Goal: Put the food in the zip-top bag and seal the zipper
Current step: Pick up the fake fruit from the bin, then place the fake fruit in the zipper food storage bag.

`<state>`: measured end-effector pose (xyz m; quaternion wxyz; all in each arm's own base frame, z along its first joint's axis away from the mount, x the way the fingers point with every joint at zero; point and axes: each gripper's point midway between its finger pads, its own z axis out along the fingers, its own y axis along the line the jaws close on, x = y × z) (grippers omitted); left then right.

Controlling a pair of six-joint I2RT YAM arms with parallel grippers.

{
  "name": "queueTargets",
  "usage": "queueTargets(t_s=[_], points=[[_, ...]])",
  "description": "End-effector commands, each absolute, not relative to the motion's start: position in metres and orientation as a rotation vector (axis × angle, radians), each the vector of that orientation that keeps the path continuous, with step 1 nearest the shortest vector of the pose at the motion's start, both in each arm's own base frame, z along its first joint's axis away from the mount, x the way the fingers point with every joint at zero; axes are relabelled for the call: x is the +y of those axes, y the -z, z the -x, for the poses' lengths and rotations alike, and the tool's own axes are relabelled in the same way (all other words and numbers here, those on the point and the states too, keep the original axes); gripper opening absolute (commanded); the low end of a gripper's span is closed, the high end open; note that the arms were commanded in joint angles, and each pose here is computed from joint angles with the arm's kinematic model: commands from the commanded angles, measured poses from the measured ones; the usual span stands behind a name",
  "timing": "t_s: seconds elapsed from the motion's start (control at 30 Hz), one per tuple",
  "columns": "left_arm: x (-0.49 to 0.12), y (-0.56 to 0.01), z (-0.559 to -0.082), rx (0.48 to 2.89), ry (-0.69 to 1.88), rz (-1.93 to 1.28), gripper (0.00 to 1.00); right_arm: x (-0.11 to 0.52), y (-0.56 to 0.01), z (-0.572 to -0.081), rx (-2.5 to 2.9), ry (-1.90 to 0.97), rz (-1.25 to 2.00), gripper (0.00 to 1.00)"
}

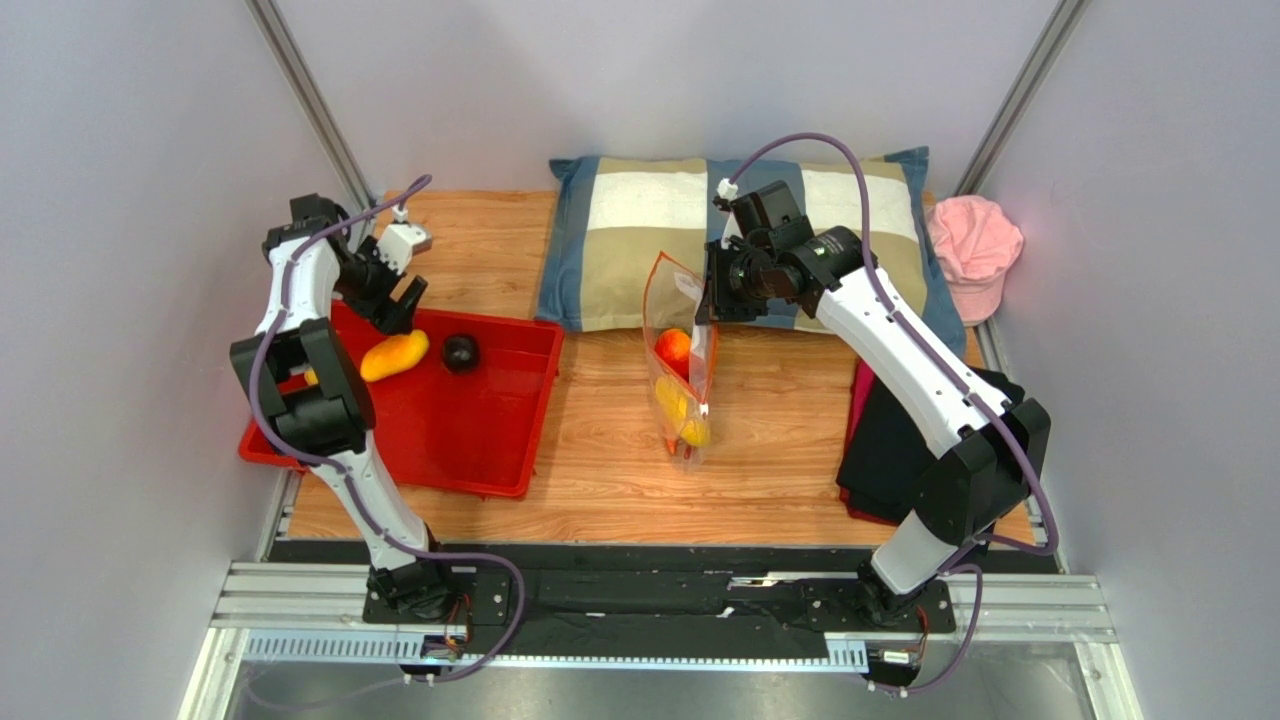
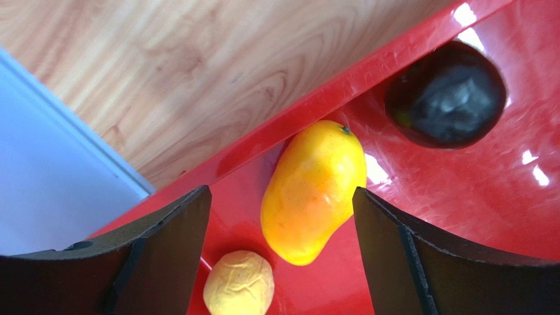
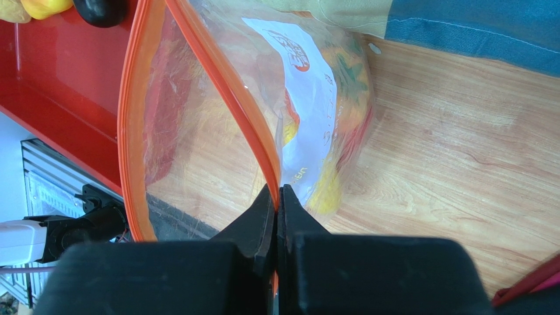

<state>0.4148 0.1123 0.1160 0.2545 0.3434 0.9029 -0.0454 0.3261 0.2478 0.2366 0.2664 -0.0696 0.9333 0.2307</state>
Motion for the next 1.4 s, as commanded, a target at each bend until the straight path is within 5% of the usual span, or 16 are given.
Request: queueTargets(t_s=[0.0, 0.4, 0.63, 0.8, 1.13, 1.37], points=[[0.107, -0.101, -0.412, 2.440, 0.146, -1.130, 0.86, 0.246, -0.258, -0.331, 2.436, -0.633, 0.196, 0.00], [0.094, -0.037, -0.386, 2.569, 0.244, -1.209, 0.78, 0.244, -0.259, -0.335, 2.431, -0.622, 0.190, 0.00], [0.038, -0.114, -0.365, 2.415, 0.441, -1.117, 0.35, 0.243, -0.258, -0.335, 2.433, -0.624, 0.184, 0.00], [-0.028, -0.242, -0.371, 2.126, 0.609, -0.882, 0.13, 0.245, -0.256, -0.335, 2.443, -0.638, 0.182, 0.00], [-0.180, -0.432, -0.383, 1.590, 0.867, -0.262, 0.12, 0.252, -0.258, -0.341, 2.450, -0.679, 0.153, 0.00], [-0.284, -0.400, -0.358, 1.577, 0.921, -0.316, 0.22, 0.252, -0.261, -0.340, 2.443, -0.695, 0.150, 0.00]])
